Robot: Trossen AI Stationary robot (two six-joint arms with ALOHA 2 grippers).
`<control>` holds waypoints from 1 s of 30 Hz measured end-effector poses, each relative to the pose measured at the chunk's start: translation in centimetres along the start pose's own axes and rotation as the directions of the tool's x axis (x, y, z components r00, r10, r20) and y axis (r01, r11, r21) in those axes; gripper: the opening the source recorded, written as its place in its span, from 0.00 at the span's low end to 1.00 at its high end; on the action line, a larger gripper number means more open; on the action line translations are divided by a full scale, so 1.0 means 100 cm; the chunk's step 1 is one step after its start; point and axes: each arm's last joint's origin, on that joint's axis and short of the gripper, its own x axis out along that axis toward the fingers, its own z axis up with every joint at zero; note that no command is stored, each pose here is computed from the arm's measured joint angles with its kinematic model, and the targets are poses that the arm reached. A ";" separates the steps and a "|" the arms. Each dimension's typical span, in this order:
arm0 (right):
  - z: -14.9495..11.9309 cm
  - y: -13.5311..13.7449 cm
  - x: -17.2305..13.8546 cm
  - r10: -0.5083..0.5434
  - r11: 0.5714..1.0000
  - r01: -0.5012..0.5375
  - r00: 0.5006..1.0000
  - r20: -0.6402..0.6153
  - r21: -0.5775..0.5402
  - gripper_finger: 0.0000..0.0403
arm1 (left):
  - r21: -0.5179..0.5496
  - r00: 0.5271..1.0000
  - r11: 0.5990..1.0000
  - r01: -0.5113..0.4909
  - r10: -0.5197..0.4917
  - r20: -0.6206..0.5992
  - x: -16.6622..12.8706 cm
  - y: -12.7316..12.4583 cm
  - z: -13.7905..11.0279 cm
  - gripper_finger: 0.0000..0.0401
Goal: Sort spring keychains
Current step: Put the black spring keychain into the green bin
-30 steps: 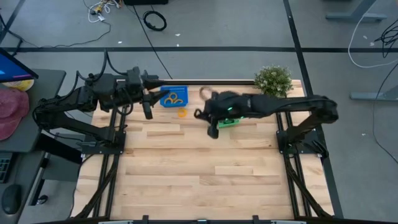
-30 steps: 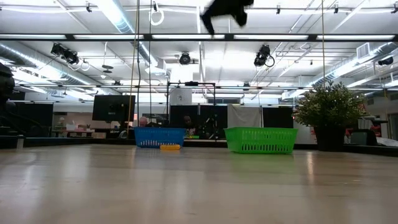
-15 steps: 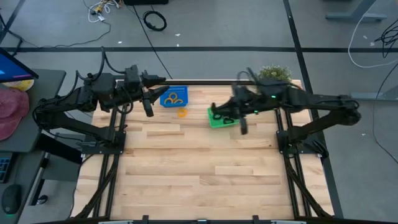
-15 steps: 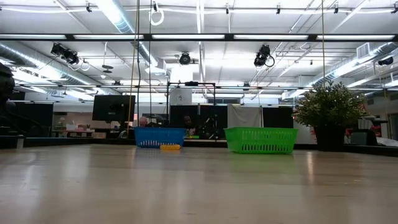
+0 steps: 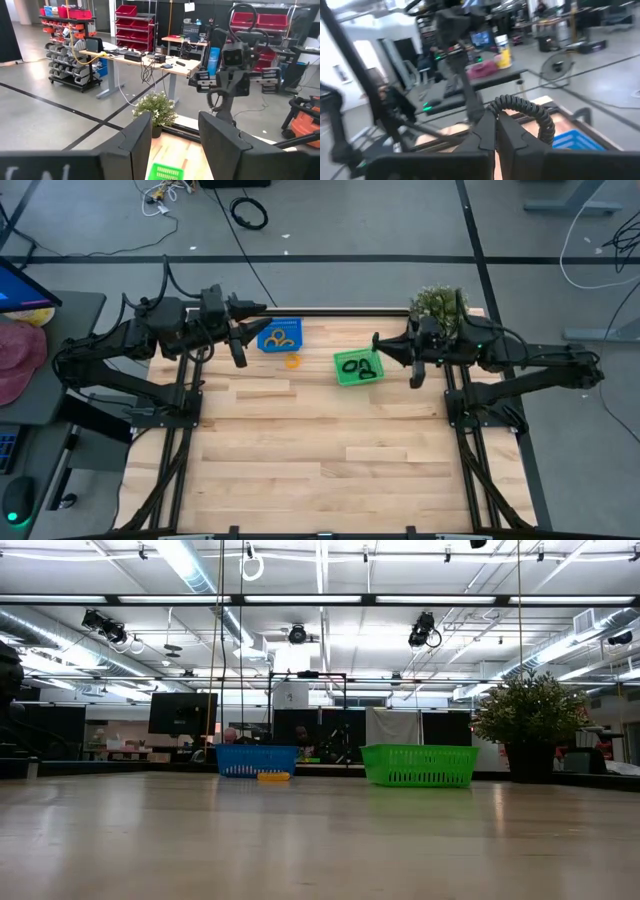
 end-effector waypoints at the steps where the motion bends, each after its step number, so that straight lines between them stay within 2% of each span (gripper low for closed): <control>1: 0.001 0.000 0.000 -0.018 1.000 0.018 1.000 0.011 0.001 0.00 | -0.010 1.000 1.000 0.000 0.000 0.000 0.000 0.000 0.000 0.41; 2: 0.001 -0.001 0.001 -0.049 0.999 0.049 0.999 0.022 0.005 0.00 | -0.016 1.000 1.000 0.000 0.000 0.000 0.000 0.000 0.000 0.41; 4: 0.000 -0.005 0.004 -0.180 0.982 0.178 0.984 0.019 0.054 0.00 | -0.022 1.000 1.000 0.000 0.000 0.000 0.000 0.000 0.000 0.41; 7: -0.009 -0.014 0.012 -0.439 0.888 0.437 0.898 -0.021 0.143 0.00 | -0.023 1.000 1.000 0.000 0.000 0.000 0.000 0.000 0.000 0.41; 8: -0.012 -0.017 0.014 -0.496 0.857 0.496 0.868 -0.037 0.141 0.00 | -0.023 1.000 1.000 0.000 0.000 0.000 0.000 0.000 0.000 0.41; 10: -0.018 -0.023 0.022 -0.543 0.826 0.546 0.837 -0.063 0.139 0.00 | -0.023 1.000 1.000 0.000 0.000 0.000 0.000 0.000 0.000 0.41; 15: -0.034 -0.038 0.041 -0.571 0.800 0.590 0.804 -0.165 0.110 0.00 | -0.011 1.000 1.000 -0.017 0.017 -0.009 0.003 -0.001 -0.002 0.41; 19: -0.051 -0.057 0.056 -0.524 0.797 0.586 0.792 -0.314 0.147 0.00 | -0.008 1.000 1.000 -0.025 0.025 -0.017 0.006 -0.001 -0.003 0.41; 21: -0.064 -0.070 0.062 -0.494 0.782 0.601 0.760 -0.423 0.167 0.00 | -0.002 0.999 1.000 -0.026 0.026 -0.030 0.006 -0.002 -0.005 0.41; 26: -0.094 -0.099 0.073 -0.436 0.729 0.666 0.633 -0.639 0.162 0.00 | 0.016 0.998 0.999 -0.043 0.044 -0.047 0.008 -0.002 -0.007 0.41; 30: -0.109 -0.110 0.084 -0.384 0.726 0.665 0.605 -0.697 0.177 0.00 | 0.019 0.998 0.999 -0.046 0.047 -0.047 0.008 -0.001 -0.007 0.41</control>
